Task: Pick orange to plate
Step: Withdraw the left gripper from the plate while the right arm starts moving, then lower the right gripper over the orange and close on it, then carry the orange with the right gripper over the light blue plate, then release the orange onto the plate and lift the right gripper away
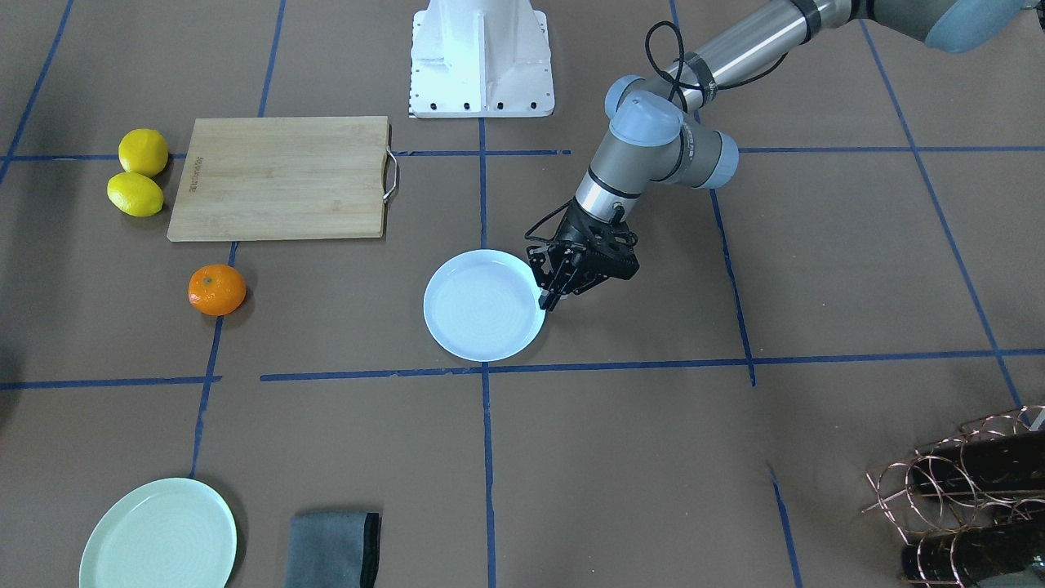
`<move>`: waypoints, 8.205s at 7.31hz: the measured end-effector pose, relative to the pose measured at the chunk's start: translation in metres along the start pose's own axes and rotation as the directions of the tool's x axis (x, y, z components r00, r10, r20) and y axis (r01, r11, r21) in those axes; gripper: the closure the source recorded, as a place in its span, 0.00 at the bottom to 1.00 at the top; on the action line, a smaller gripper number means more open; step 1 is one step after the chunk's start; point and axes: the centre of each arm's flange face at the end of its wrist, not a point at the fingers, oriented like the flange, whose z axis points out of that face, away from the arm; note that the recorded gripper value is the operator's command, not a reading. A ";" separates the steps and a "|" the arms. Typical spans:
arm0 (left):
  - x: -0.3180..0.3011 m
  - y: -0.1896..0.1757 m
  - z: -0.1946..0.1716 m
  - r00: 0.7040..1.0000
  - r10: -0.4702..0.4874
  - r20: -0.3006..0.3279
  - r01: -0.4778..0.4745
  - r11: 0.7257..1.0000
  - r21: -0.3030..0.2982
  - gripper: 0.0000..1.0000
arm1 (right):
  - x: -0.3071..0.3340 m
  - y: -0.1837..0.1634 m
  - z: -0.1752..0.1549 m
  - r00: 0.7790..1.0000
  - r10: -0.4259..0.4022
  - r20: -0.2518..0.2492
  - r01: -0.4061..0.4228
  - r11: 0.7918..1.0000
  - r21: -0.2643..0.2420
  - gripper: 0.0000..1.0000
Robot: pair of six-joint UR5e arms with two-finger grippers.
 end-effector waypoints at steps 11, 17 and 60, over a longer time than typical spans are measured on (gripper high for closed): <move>-0.293 -0.175 -0.341 0.920 0.321 0.224 -0.255 0.926 -0.279 0.00 | -0.123 -0.139 -0.010 0.991 0.107 0.083 -0.112 0.991 0.070 0.00; -0.537 -0.168 -0.448 0.875 0.388 0.290 -0.204 0.838 -0.506 0.00 | -0.288 -0.230 0.009 0.983 0.181 0.026 -0.180 0.983 -0.034 0.00; -0.536 -0.158 -0.450 0.915 0.338 0.221 -0.194 0.849 -0.491 0.00 | -0.210 -0.253 0.036 0.998 0.006 -0.055 -0.009 0.999 -0.052 0.00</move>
